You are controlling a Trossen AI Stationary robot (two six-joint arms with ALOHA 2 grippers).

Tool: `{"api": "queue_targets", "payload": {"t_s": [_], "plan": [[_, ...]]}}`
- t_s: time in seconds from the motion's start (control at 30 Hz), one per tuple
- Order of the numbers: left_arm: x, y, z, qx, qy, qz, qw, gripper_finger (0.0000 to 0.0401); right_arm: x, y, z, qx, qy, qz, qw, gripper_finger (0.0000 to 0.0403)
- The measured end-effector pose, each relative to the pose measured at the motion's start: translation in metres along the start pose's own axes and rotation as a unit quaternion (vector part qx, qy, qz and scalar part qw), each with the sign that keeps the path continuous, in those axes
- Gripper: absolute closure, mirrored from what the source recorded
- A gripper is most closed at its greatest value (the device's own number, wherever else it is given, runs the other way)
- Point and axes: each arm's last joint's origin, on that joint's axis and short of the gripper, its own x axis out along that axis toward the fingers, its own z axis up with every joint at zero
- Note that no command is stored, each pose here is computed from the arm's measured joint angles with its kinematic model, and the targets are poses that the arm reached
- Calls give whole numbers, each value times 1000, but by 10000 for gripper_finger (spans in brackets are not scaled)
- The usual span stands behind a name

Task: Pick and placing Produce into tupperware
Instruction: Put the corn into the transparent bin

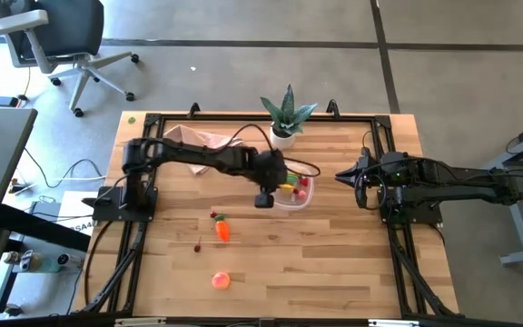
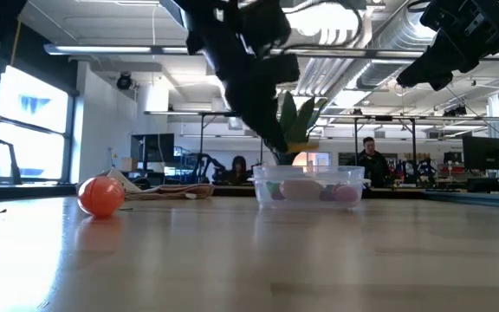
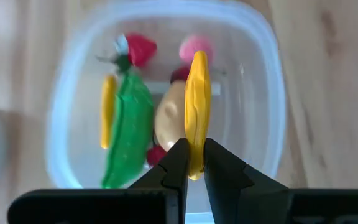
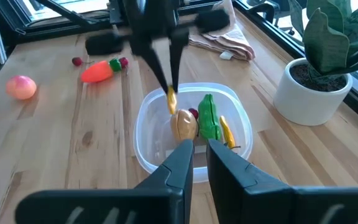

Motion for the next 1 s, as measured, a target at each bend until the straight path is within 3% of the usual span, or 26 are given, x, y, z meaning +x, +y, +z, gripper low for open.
{"api": "queue_targets", "payload": {"t_s": [0.27,1.0], "plan": [[30,-7,-12,7,41,-16,999,366,0,0,0,0,0,0,1000,367],[32,-12,-15,10,59,-23,998,353,0,0,0,0,0,0,1000,367]]}}
